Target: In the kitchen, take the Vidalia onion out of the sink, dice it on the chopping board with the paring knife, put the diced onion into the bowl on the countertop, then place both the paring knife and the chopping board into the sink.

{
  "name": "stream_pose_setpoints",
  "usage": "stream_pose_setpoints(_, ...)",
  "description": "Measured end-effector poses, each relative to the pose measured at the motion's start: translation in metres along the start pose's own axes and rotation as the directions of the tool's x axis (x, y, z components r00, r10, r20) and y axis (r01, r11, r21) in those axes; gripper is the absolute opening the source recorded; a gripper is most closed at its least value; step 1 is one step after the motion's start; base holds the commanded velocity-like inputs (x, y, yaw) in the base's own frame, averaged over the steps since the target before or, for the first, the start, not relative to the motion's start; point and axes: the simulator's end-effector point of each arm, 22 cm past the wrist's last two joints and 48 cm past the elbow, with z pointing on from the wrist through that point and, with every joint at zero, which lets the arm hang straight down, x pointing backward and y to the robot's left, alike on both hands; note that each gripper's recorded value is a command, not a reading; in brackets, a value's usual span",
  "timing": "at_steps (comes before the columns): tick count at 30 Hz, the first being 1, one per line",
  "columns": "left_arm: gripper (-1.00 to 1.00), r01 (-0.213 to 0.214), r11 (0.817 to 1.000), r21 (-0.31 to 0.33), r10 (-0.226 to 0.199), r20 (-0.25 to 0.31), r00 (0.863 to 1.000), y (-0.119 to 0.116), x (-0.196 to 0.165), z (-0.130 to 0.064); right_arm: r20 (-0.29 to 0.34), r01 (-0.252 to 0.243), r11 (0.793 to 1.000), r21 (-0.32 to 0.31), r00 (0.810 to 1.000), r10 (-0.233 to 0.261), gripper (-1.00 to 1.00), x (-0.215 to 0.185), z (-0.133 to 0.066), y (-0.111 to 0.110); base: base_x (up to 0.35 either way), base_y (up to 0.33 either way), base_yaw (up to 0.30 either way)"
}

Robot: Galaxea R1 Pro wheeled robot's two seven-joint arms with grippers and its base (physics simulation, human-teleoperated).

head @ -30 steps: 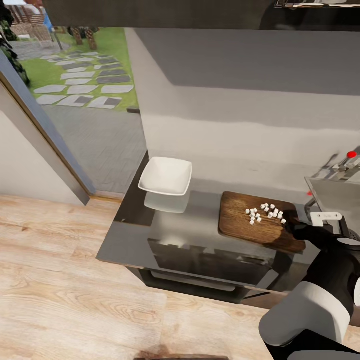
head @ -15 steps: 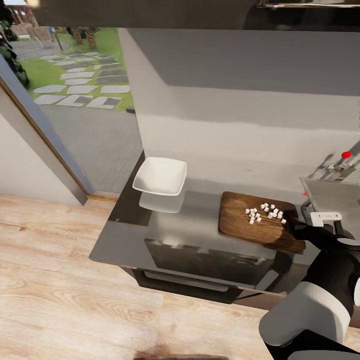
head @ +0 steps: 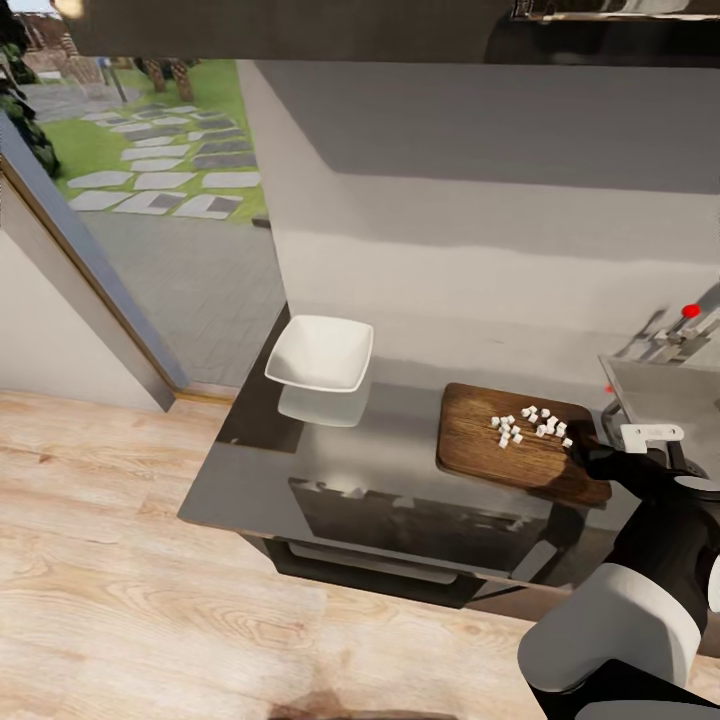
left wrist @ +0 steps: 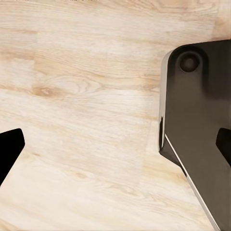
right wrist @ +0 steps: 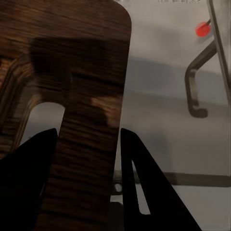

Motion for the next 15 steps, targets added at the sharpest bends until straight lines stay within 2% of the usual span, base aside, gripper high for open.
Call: stream_pose_setpoints(15, 1.0, 0.006, 1.0, -0.002, -0.006, 0.022, 1.0, 0.0, -0.006, 0.003, 0.022, -0.006, 1.0, 0.002, 1.0, 0.006, -1.0, -0.011, -0.008, -0.003, 0.0, 0.0, 0.0)
